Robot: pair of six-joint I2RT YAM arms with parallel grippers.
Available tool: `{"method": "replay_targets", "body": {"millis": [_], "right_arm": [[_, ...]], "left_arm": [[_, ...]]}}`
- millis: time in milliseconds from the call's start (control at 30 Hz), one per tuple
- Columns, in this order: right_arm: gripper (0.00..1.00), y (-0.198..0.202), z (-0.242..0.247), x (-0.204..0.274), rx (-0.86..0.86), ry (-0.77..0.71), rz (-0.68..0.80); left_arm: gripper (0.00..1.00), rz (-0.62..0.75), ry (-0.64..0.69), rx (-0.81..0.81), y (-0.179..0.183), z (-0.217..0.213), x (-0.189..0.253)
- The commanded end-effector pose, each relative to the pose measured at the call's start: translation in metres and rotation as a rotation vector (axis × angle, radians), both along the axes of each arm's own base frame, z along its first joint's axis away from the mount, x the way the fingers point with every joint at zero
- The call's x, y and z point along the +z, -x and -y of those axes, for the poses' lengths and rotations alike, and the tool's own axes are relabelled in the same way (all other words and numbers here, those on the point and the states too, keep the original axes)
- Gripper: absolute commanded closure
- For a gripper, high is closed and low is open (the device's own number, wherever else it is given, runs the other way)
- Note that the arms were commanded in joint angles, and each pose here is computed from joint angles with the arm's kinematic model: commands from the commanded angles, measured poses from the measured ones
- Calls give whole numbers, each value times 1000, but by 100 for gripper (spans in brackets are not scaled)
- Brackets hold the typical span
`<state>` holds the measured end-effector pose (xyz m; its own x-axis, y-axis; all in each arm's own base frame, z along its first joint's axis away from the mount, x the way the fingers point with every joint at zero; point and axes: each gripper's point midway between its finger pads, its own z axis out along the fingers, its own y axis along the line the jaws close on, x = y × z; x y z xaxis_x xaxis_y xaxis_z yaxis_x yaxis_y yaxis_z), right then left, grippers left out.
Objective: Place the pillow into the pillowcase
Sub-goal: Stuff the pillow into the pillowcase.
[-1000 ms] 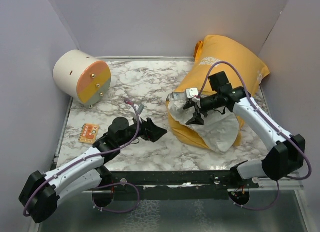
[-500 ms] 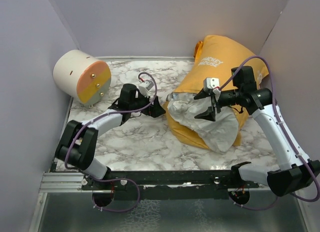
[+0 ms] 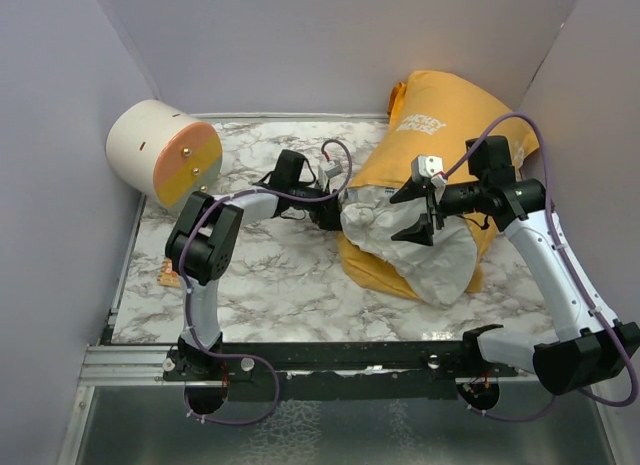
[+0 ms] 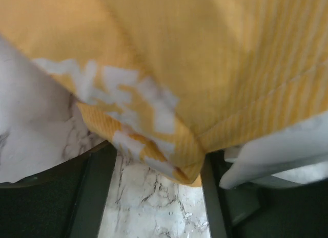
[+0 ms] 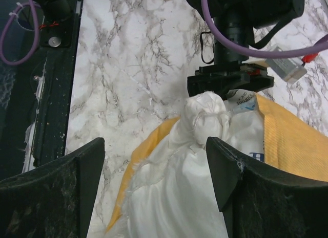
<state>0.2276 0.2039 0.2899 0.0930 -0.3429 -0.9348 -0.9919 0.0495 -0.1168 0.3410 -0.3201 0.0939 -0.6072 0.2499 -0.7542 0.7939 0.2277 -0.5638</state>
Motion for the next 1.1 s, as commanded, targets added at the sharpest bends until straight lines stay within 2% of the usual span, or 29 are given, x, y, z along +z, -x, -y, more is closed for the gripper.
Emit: {"method": "replay_targets", "body": {"millis": [0,100,133,167,300,467,533,600,700,767,833,1067], "right_arm": [[20,2,-1,-2,12,-27,-28],[20,0,1,-2,2,-22,-24],[20,0,1,-3,-3,-17,-22],[20,-1,2,-4,-12,-9,-19],[20,-11,11,-3,-85,30,4],[20,-29,24,2,-202,61,9],[20,-34,28,0,-234,71,6],[20,-33,30,-4,-243,77,-3],[20,-16,26,-7,-165,67,4],[21,7,23,-8,-47,53,41],[21,32,23,-15,33,49,15],[22,47,32,-58,77,119,37]], "left_arm": [[48,-34,48,-240,44,16,5],[91,-51,67,-260,47,15,15],[98,-49,63,-253,47,13,19],[100,-39,62,-236,46,11,25],[100,-37,109,-39,25,-16,62],[100,1,272,299,5,-70,125],[100,-2,278,427,2,-91,127],[100,-4,231,521,-1,-105,120],[100,4,203,548,-1,-110,121],[100,12,232,541,0,-108,135],[100,32,272,525,1,-106,152],[100,94,305,502,-2,-104,194]]}}
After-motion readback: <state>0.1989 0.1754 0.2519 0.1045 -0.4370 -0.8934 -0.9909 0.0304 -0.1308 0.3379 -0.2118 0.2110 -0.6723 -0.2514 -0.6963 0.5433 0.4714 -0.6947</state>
